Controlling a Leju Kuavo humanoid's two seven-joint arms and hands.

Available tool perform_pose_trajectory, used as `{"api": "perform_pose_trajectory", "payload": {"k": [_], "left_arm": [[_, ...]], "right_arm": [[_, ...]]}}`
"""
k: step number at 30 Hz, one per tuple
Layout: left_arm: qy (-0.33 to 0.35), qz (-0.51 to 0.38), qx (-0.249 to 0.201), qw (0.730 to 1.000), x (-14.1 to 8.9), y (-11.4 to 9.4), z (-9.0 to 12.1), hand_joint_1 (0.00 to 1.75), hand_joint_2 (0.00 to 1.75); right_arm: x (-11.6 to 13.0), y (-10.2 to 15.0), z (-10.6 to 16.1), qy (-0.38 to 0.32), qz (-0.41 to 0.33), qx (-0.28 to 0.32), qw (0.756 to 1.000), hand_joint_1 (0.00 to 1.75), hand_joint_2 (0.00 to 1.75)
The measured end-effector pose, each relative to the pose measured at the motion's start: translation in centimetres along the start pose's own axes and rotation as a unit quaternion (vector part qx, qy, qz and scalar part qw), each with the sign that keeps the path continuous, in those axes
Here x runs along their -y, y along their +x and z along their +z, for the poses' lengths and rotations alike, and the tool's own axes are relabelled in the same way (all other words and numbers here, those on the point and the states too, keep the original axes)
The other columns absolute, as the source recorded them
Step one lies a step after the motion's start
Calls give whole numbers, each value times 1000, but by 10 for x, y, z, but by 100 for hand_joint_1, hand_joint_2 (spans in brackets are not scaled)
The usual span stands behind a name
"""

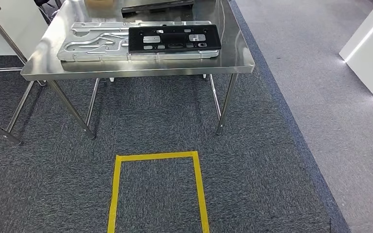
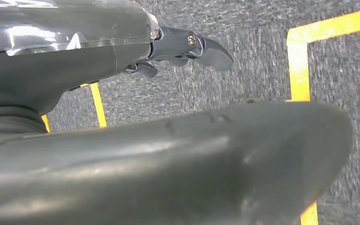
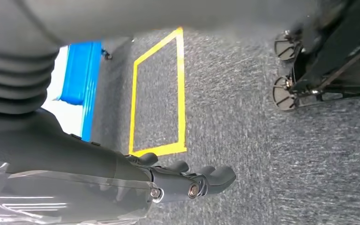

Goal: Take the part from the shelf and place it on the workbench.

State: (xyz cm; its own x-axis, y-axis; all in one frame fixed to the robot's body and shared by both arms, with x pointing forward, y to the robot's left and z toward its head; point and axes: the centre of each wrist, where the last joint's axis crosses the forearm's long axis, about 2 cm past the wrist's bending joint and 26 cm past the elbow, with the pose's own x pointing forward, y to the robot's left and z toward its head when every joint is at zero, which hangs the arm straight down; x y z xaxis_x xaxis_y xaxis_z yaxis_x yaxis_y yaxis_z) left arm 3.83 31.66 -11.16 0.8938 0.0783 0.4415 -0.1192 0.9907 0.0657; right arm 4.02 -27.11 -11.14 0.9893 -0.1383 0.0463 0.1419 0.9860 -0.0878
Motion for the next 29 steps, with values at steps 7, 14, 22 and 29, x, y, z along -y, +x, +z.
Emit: {"api": "perform_pose_trajectory", "payload": {"k": [7, 14, 22, 29], "left_arm": [[0, 0, 2, 1000, -1, 2, -1, 0, 0], [3, -1, 3, 1000, -4, 0, 0, 0, 131], [5, 5, 9, 1000, -3, 0, 0, 0, 175], [10, 15, 3, 1000, -4, -1, 0, 0, 175]], "right_arm": [[0, 0, 0, 0, -8, -2, 1000, 0, 175], [1, -1, 0, -7, -11, -11, 1000, 0, 87], [3, 0, 0, -9, -18, -5, 1000, 0, 175], [5, -2, -1, -12, -18, -7, 1000, 0, 175]]}}
